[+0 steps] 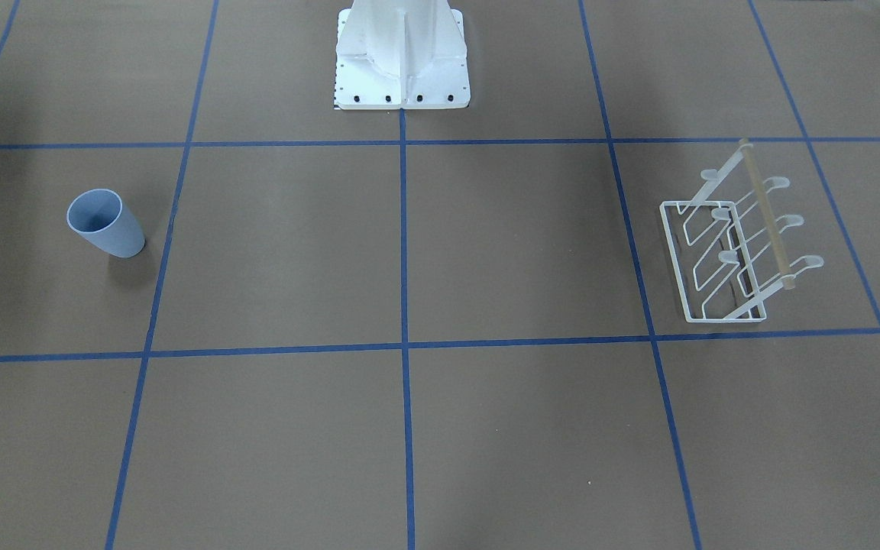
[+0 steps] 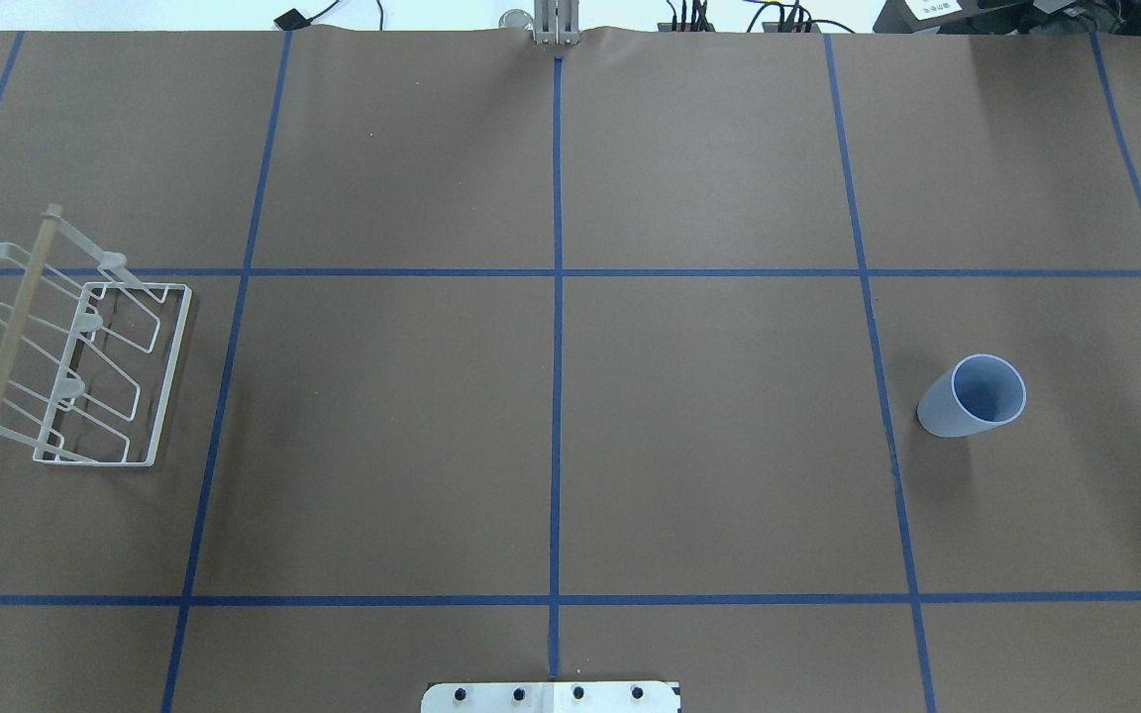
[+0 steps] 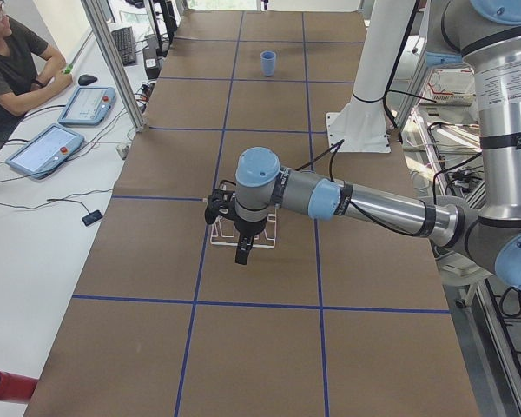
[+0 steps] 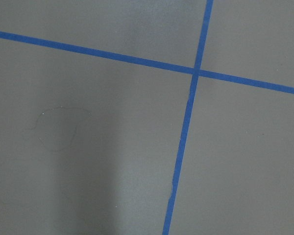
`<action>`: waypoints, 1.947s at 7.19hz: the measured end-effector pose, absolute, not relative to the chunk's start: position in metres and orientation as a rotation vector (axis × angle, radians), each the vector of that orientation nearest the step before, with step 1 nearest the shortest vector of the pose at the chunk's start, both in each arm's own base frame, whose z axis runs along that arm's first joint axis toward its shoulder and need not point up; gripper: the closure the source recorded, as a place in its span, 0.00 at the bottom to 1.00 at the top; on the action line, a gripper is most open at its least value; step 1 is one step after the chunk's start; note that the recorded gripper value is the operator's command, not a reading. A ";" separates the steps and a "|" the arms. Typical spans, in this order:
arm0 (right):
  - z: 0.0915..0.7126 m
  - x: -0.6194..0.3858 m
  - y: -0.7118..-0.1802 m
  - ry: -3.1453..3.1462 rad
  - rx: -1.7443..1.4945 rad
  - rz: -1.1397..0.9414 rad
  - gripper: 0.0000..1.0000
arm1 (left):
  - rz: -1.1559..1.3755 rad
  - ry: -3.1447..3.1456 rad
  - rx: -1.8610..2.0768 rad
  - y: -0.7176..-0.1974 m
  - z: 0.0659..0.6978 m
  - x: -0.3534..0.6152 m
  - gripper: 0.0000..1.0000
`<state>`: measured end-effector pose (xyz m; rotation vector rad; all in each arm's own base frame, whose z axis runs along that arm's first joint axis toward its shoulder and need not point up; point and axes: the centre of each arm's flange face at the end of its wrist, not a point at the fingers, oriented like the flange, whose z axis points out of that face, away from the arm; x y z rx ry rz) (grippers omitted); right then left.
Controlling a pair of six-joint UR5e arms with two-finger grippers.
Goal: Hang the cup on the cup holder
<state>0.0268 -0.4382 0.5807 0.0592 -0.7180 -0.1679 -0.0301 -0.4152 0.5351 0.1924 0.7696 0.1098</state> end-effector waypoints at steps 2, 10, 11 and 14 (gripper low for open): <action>0.581 0.026 -0.438 -0.723 0.057 -0.168 0.00 | 0.110 0.771 0.191 -0.415 0.535 -0.030 0.01; 0.559 -0.013 -0.444 -0.747 0.075 -0.161 0.00 | 0.115 0.777 0.198 -0.416 0.534 -0.029 0.01; 0.548 -0.040 -0.445 -0.768 0.091 -0.143 0.00 | 0.115 0.777 0.197 -0.416 0.535 -0.028 0.01; 0.518 -0.107 -0.438 -0.836 0.098 -0.106 0.00 | 0.116 0.777 0.198 -0.417 0.534 -0.028 0.01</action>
